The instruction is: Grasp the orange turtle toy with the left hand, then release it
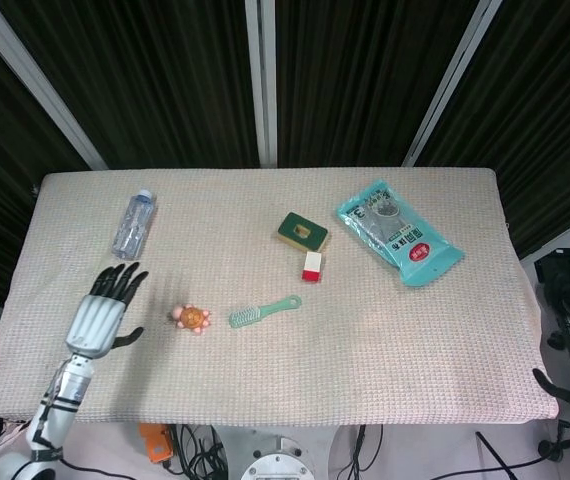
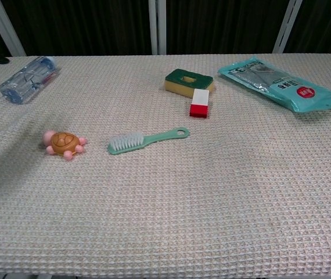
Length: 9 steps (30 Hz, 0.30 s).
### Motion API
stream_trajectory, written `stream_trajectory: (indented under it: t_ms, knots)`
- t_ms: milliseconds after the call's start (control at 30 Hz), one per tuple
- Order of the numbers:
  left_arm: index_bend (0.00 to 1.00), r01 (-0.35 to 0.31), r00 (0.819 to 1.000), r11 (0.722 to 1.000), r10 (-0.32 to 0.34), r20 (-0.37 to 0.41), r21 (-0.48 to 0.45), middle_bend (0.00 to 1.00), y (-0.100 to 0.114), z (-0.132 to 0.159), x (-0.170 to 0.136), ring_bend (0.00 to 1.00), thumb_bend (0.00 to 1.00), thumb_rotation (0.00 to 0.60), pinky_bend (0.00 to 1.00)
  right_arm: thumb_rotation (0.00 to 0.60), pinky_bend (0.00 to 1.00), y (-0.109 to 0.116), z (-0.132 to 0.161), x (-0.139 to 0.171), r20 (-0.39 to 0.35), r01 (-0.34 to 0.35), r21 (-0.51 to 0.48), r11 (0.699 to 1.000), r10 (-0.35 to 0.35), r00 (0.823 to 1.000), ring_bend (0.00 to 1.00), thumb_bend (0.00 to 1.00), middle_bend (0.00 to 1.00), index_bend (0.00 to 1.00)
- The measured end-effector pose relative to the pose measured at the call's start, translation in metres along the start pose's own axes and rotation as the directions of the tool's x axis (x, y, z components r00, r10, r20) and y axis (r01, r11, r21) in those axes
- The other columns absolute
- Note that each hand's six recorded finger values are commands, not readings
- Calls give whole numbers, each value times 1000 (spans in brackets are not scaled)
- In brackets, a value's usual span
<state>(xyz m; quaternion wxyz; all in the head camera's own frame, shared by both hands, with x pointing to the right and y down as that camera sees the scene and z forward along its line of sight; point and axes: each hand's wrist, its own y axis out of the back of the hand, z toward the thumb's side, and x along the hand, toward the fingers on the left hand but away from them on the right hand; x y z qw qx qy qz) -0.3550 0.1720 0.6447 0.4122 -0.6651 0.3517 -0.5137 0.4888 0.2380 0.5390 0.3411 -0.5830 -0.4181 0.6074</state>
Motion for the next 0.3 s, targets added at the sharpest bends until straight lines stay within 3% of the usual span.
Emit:
stream_trajectory:
  t_ms: [300]
  knots:
    - [85, -13, 982, 997, -1, -189, -72, 10, 8, -74, -98, 0, 161, 600, 79, 600, 0, -5, 21, 0, -41, -12, 27, 1000, 13, 999, 0, 132, 0, 0]
